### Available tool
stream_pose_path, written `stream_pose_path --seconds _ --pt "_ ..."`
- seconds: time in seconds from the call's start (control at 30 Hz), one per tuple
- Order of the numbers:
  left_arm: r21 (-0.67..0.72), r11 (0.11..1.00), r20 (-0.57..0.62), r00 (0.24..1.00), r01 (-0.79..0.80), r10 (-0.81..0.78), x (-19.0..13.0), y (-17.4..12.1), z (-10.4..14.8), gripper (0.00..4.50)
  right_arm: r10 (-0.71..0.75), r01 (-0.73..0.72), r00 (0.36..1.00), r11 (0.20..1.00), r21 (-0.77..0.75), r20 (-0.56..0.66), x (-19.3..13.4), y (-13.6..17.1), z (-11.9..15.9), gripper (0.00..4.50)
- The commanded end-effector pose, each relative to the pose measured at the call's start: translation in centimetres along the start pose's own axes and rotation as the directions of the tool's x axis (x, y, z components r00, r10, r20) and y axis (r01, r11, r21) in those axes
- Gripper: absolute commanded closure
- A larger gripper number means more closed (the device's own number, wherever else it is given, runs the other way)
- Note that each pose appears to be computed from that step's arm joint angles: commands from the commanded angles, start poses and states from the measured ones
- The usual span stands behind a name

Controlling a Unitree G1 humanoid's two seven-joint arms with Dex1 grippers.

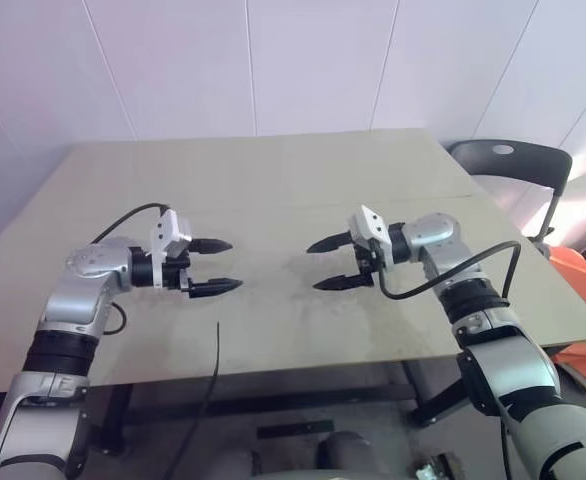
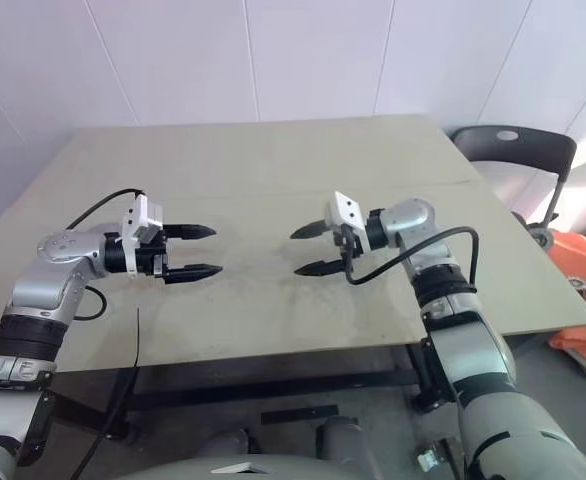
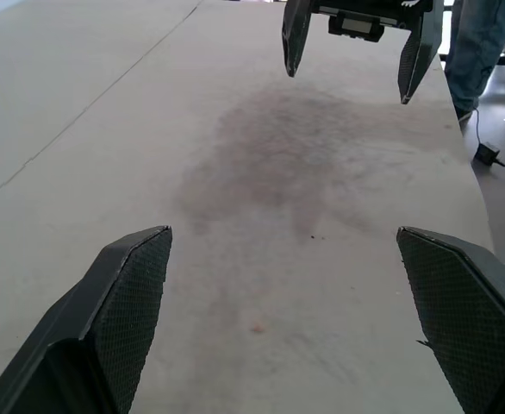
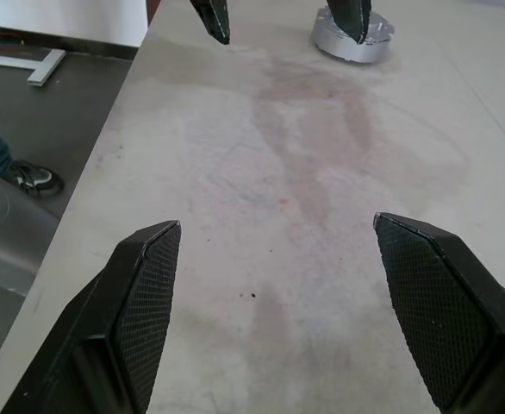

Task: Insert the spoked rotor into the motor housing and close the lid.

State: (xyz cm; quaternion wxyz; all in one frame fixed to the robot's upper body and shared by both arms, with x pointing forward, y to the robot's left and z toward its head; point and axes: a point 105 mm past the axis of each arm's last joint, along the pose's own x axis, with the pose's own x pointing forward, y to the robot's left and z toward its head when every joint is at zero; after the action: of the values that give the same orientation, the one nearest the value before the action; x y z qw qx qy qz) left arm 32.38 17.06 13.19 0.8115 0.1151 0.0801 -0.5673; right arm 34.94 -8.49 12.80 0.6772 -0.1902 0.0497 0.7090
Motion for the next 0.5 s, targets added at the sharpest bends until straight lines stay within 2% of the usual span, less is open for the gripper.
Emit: stream_pose_path --seconds 0.03,0.5 --pt "0.056 0.998 0.019 0.999 -0.036 0.035 -0.54 0.55 1.36 0.03 -0.016 0.017 1.000 0.997 -0.073 0.019 -0.15 -1.08 1.95 0.74" --pt "0.053 0.997 0.014 0.999 -0.050 0.049 -0.71 0.70 1.45 0.03 -0.010 0.011 1.000 0.998 -0.066 0.015 0.30 -1.54 2.14 0.74"
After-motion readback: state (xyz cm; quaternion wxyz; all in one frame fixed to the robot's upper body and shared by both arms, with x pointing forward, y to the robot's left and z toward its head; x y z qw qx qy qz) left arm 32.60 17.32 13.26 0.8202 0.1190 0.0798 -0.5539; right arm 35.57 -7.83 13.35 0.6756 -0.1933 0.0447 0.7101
